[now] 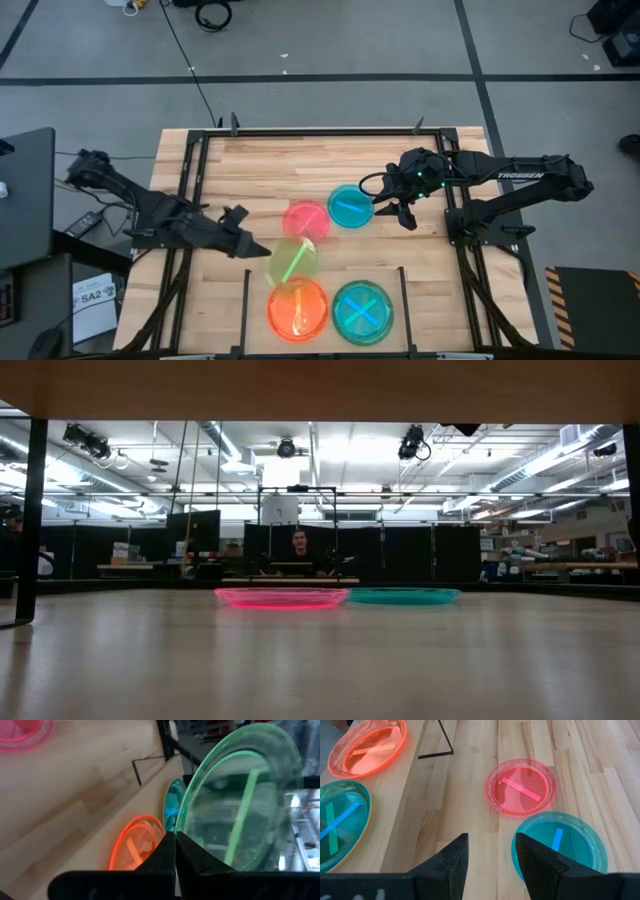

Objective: Place and stack plates onto a shelf
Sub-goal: Stack the green plate on top of the orange plate on the shelf

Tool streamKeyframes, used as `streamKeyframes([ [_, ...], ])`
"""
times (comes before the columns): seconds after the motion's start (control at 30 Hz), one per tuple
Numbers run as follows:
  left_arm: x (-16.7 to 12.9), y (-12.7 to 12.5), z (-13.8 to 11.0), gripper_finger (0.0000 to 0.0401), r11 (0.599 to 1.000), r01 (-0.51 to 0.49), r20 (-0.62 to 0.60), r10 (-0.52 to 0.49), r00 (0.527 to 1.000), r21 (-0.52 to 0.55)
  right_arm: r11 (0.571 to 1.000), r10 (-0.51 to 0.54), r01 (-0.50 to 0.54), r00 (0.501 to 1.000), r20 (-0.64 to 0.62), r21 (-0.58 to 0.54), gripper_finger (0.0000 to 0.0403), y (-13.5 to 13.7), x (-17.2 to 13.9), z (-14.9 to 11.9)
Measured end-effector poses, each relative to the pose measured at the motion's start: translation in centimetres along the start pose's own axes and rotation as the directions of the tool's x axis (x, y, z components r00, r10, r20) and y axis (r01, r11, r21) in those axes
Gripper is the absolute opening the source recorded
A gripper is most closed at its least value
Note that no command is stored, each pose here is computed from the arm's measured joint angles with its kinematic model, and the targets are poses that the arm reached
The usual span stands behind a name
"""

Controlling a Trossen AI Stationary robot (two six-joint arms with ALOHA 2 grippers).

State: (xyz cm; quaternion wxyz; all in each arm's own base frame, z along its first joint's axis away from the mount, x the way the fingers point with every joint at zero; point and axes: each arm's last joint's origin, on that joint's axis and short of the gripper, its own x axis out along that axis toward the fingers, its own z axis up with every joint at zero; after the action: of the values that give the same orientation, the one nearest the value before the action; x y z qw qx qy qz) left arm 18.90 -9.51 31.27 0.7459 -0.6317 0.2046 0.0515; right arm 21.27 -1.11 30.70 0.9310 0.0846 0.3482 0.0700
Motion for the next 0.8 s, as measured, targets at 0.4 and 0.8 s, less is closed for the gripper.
streamKeyframes([
  [0.4, 3.0, -5.4, -2.6, 0.0001, 0.967, -0.248, -0.156, 0.253, 0.955, 0.053, 1.0, 0.0, 0.0, 1.0, 0.002, -0.002, 0.017, 0.0, 0.0, 0.0],
  [0.8, 6.6, -4.3, -4.6, 0.0001, 0.93, -0.356, -0.249, 0.369, 0.896, 0.097, 1.0, 0.0, 0.0, 1.0, 0.003, -0.004, 0.017, 0.0, 0.0, 0.0],
])
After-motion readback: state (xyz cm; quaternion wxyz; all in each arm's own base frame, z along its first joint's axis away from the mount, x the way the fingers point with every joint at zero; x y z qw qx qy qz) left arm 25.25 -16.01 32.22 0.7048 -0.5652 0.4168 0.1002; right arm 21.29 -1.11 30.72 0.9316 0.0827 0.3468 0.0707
